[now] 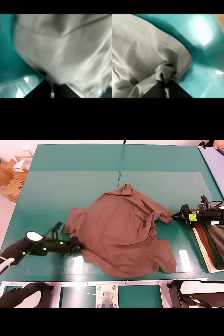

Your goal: Fold the shirts.

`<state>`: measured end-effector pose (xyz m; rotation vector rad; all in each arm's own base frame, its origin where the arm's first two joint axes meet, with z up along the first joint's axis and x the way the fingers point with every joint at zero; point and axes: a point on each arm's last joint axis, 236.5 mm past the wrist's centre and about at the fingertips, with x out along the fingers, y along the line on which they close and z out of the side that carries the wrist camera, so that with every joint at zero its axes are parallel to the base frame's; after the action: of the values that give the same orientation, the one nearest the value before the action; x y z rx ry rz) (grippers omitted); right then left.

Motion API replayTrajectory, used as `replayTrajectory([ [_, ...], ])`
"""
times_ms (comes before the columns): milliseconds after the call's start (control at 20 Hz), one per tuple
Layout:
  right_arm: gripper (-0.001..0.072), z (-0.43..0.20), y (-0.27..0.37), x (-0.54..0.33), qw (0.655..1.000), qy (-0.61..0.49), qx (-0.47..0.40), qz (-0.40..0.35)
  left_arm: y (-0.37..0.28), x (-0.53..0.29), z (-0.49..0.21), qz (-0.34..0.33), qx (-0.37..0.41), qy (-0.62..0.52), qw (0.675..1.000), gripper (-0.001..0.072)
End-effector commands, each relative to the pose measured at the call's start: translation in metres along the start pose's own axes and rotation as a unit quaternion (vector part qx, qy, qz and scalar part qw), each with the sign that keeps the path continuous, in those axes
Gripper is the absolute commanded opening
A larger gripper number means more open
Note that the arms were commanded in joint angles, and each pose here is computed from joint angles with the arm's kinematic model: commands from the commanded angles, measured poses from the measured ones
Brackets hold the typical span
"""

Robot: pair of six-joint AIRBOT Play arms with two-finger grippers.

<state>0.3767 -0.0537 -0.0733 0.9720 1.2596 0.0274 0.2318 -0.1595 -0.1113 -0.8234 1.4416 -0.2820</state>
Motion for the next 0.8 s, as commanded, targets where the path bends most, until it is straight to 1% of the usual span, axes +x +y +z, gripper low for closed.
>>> replayTrajectory([
  [0, 0.0014, 0.013, 0.009, -0.004, 1.0, -0.014, -0.019, 0.003, -0.025, -0.024, 0.057, 0.004, 0.065, -0.072, 0.995, 0.0025],
  [150, 0.0011, -0.008, 0.001, -0.004, 0.999, 0.02, -0.032, -0.016, -0.037, -0.087, 0.137, 0.035, 0.09, -0.161, 0.982, 0.0025],
  [300, 0.0011, -0.06, -0.01, 0.0, 0.997, 0.058, -0.037, -0.041, -0.047, -0.148, 0.216, 0.035, 0.097, -0.241, 0.965, 0.0025],
  [400, 0.0011, -0.103, -0.006, 0.006, 0.996, 0.073, -0.032, -0.047, -0.064, -0.15, 0.255, 0.031, 0.13, -0.245, 0.96, 0.0025],
  [500, 0.0012, -0.138, -0.002, 0.015, 0.994, 0.08, -0.044, -0.056, -0.082, -0.129, 0.283, 0.014, 0.153, -0.222, 0.963, 0.0026],
  [650, 0.0013, -0.172, 0.002, 0.038, 0.99, 0.087, -0.088, -0.07, -0.101, -0.095, 0.308, 0.0, 0.176, -0.188, 0.966, 0.0026],
  [700, 0.0014, -0.177, 0.004, 0.045, 0.988, 0.086, -0.104, -0.074, -0.106, -0.093, 0.311, -0.002, 0.181, -0.184, 0.966, 0.0067],
  [750, 0.0034, -0.179, 0.008, 0.049, 0.987, 0.086, -0.116, -0.074, -0.108, -0.096, 0.31, -0.004, 0.183, -0.179, 0.967, 0.0469],
])
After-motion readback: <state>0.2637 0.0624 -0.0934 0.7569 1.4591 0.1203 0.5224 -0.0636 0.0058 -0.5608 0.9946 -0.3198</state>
